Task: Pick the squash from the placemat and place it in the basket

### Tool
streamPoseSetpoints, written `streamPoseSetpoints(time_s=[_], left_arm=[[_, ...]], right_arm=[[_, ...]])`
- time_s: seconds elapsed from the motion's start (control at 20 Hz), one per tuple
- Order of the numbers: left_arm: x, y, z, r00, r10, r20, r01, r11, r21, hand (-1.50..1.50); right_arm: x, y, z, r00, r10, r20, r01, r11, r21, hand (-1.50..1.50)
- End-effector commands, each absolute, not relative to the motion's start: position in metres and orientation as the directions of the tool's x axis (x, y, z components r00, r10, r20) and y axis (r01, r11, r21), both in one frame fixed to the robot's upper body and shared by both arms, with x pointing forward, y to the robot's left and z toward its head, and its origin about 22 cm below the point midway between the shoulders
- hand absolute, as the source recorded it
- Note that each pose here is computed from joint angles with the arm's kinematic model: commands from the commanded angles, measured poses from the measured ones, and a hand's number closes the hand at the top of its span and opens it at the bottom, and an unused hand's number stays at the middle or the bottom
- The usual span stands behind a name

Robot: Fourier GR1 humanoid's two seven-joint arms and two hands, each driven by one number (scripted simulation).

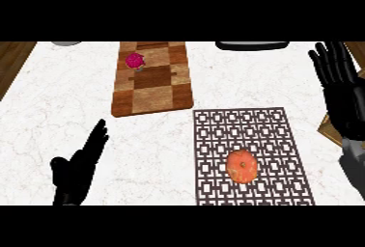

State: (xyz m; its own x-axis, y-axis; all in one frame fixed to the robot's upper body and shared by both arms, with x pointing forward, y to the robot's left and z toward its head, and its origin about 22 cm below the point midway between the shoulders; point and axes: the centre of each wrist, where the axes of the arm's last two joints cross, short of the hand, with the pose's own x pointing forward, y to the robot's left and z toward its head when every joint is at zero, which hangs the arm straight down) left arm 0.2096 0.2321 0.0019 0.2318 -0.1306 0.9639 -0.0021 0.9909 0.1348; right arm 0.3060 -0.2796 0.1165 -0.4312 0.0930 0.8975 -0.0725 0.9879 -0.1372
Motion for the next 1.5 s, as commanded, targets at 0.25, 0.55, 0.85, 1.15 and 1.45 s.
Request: streamPoseSetpoints(time_s=[0.25, 0.55, 0.85, 1.15, 1.45], left_arm=[[0.26, 0.296, 0.033, 0.184, -0.312, 0.932, -0.136, 0.931, 0.339, 0.0], [0.275, 0.277, 0.04, 0.209, -0.292, 0.933, -0.037, 0.951, 0.306, 0.0], [0.272, 0.296, 0.033, 0.219, -0.305, 0.927, -0.067, 0.943, 0.326, 0.0], [0.271, 0.296, 0.031, 0.218, -0.303, 0.928, -0.073, 0.943, 0.325, 0.0], [0.281, 0.281, 0.041, 0.187, -0.313, 0.931, -0.05, 0.943, 0.328, 0.0]], right_arm=[[0.237, -0.29, 0.001, -0.477, -0.242, 0.845, 0.057, 0.951, 0.304, 1.5], [0.226, -0.175, 0.011, -0.793, 0.027, 0.608, 0.121, 0.986, 0.115, -1.5], [0.172, -0.224, -0.017, -0.462, 0.443, 0.768, 0.476, 0.855, -0.207, -1.5], [0.109, -0.293, -0.021, -0.177, 0.698, 0.694, 0.315, 0.708, -0.632, -1.5], [0.07, -0.292, 0.024, -0.056, 0.722, 0.69, -0.015, 0.69, -0.724, -1.5]])
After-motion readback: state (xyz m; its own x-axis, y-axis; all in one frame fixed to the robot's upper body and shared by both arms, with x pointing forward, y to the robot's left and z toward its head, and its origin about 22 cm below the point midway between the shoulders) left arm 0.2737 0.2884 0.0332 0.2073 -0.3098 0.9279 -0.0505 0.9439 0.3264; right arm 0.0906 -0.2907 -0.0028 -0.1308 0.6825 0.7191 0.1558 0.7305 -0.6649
